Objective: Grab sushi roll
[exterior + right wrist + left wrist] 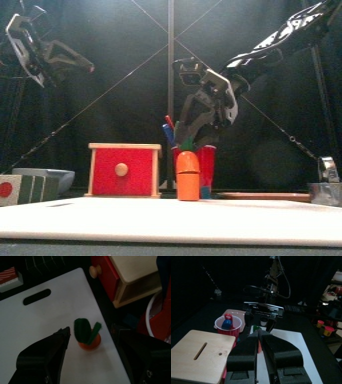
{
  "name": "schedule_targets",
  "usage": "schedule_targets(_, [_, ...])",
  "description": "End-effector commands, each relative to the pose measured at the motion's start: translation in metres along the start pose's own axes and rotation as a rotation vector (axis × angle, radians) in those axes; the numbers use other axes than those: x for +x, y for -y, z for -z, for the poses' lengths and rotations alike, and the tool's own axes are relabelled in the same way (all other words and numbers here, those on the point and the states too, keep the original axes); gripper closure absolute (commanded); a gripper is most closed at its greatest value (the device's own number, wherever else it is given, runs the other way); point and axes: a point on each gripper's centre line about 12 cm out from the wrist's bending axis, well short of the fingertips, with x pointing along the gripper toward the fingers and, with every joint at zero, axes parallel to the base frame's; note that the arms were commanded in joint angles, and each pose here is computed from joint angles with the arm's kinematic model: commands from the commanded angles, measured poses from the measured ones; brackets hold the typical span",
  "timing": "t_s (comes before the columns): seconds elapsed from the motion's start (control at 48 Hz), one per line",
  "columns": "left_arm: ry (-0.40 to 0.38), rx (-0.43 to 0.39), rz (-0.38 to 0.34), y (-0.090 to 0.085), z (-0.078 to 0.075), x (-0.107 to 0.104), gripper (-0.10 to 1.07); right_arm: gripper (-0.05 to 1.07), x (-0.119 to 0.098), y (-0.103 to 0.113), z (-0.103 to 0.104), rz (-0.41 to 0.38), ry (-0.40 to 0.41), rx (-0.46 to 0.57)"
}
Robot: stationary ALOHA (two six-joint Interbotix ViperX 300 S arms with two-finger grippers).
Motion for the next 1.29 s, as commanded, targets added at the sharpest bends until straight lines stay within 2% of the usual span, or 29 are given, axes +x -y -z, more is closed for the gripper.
schedule_targets(0.0, [0.014,-0.001,-0.002,0.0,-0.005,0.002,0.46,0.06,-0.014,-0.004,-0.018,-0.016,0.058,0.005])
schedule_targets(0.417, [0.013,-0.001,-0.005,-0.001,-0.004,0.002,0.46,0.06,-0.031,-0.007,-0.025,-0.024,0.092,0.005])
schedule_targets(0.708, [0.026,0.006,-0.017,-0.003,-0.009,0.003,0.46,0.06,-0.057,-0.005,-0.033,0.009,0.116,0.002])
schedule_targets(0.896, [0.037,0.002,-0.022,-0.004,-0.012,0.004,0.46,0.06,-0.071,-0.009,-0.035,-0.008,0.144,0.0])
schedule_targets(1.271, [0.047,0.006,-0.019,-0.003,-0.016,0.004,0.46,0.06,-0.077,-0.012,-0.03,-0.021,0.138,0.022])
